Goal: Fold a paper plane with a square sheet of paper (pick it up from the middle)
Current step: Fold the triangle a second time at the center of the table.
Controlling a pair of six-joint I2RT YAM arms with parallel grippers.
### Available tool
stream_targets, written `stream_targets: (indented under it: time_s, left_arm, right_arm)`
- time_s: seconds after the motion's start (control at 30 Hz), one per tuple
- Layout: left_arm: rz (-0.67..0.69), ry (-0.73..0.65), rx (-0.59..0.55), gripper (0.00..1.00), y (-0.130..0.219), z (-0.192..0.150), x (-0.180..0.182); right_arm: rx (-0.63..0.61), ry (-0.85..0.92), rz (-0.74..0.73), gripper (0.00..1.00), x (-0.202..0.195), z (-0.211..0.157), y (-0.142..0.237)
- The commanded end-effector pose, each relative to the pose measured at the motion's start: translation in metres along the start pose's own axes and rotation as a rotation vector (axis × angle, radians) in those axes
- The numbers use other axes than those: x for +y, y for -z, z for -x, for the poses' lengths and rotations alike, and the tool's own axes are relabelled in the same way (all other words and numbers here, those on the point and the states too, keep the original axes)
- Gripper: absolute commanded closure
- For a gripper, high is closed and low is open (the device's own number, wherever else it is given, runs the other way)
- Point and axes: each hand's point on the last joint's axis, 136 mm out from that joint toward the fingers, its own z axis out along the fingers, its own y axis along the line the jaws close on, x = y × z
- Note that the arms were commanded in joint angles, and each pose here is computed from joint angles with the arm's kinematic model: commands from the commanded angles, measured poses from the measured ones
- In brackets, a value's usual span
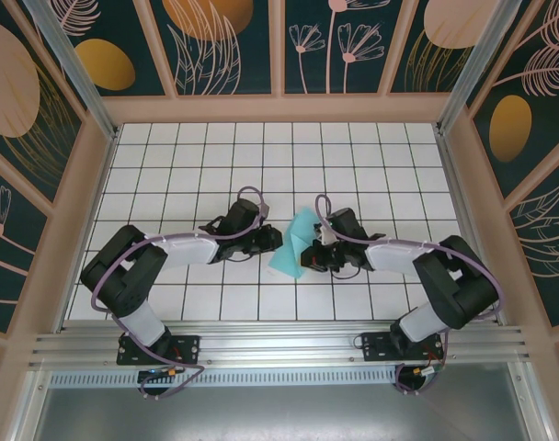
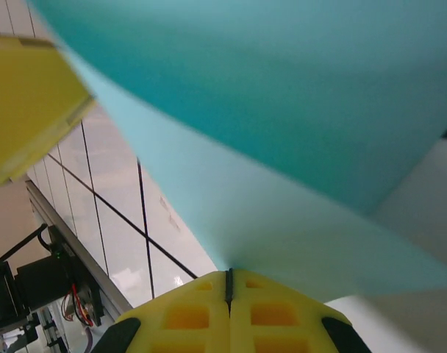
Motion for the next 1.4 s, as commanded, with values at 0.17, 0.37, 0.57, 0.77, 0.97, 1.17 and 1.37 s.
stream_targets:
  time_s: [0.17,0.37,0.57,0.77,0.97,1.17,1.37]
  left_arm:
    - [-0.028,0.006,0.056,0.85,-0.006,-0.018,0.01]
    - [-0.09,-0.02,0.061,0.83,0.001,-0.02,-0.002]
    - [-0.202,-0.064,0.122,0.78,0.009,-0.035,-0.025]
    - [-0.23,-0.094,0.172,0.78,-0.002,-0.052,-0.046]
    - [-0.233,-0.066,0.207,0.82,-0.022,-0.066,-0.049]
    - [-0.226,-0.071,0.226,0.84,-0.03,-0.073,-0.049]
    - [-0.177,-0.084,0.237,0.86,-0.033,-0.077,-0.037]
  right_arm:
    - [-0.046,0.0,-0.022,0.97,0.005,0.03,-0.015]
    - [-0.032,-0.039,-0.067,0.97,-0.011,0.031,-0.026]
    - [-0.021,-0.068,-0.113,0.97,-0.026,0.026,-0.032]
    - [-0.033,-0.068,-0.124,0.97,-0.029,0.024,-0.028]
    - [-0.025,-0.072,-0.121,0.97,-0.031,0.023,-0.03]
    - [-0.023,-0.072,-0.106,0.97,-0.027,0.024,-0.031]
    - [-0.027,-0.071,-0.108,0.97,-0.026,0.026,-0.03]
